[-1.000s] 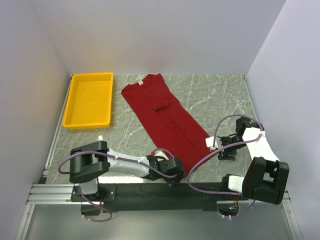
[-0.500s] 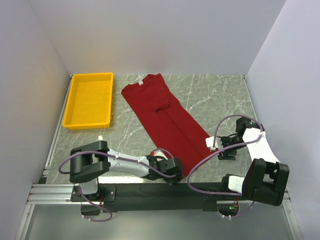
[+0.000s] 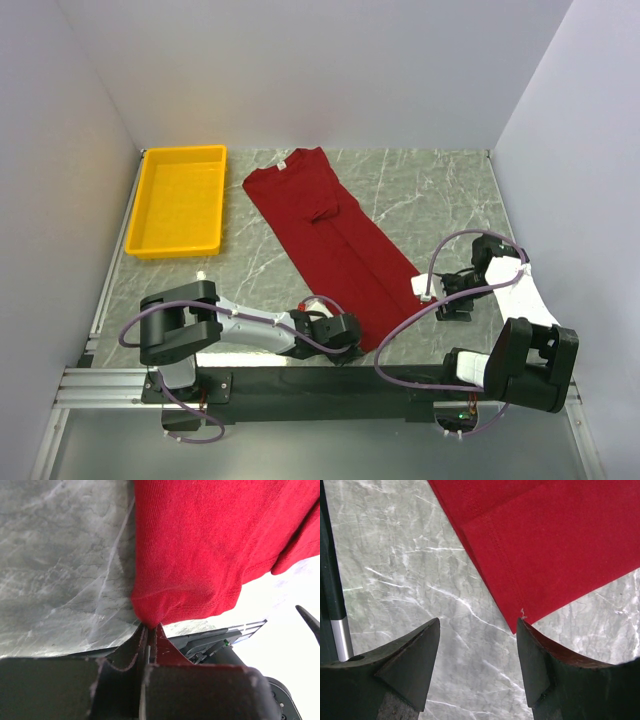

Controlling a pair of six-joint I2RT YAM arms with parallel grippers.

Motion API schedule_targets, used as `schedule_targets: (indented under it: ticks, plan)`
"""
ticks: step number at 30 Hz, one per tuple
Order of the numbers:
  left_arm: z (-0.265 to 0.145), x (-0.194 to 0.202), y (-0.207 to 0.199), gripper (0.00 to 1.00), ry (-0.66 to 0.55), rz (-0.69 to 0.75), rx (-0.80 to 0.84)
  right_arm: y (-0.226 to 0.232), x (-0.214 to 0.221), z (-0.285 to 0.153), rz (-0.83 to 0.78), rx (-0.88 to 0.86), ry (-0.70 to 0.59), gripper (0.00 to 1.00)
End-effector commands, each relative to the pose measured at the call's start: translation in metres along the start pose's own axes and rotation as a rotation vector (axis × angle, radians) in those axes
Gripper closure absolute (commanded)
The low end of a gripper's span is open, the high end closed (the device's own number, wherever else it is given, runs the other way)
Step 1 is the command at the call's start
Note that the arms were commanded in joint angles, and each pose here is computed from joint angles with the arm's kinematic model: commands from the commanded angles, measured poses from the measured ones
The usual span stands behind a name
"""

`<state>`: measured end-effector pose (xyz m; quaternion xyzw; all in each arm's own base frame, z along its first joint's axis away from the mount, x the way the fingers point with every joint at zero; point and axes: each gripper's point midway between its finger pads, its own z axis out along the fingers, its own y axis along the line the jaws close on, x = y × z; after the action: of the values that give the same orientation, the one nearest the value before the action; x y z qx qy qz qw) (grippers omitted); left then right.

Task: Fold and stack the t-shirts
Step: Fold the tshirt

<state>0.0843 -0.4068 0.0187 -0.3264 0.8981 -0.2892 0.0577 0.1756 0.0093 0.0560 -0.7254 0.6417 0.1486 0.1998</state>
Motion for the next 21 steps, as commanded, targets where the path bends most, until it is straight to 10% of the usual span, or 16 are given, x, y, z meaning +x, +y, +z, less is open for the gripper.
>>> schedule_targets:
  ticks: [1, 21]
  plan:
    - [0.014, -0.050, 0.061, 1.00, -0.201, -0.042, -0.188, 0.008, -0.005, 0.003, -0.149, -0.039, -0.027, 0.30]
    - [0.001, -0.029, 0.032, 1.00, -0.097, -0.025, -0.060, -0.020, 0.010, 0.043, -0.246, -0.078, 0.068, 0.34]
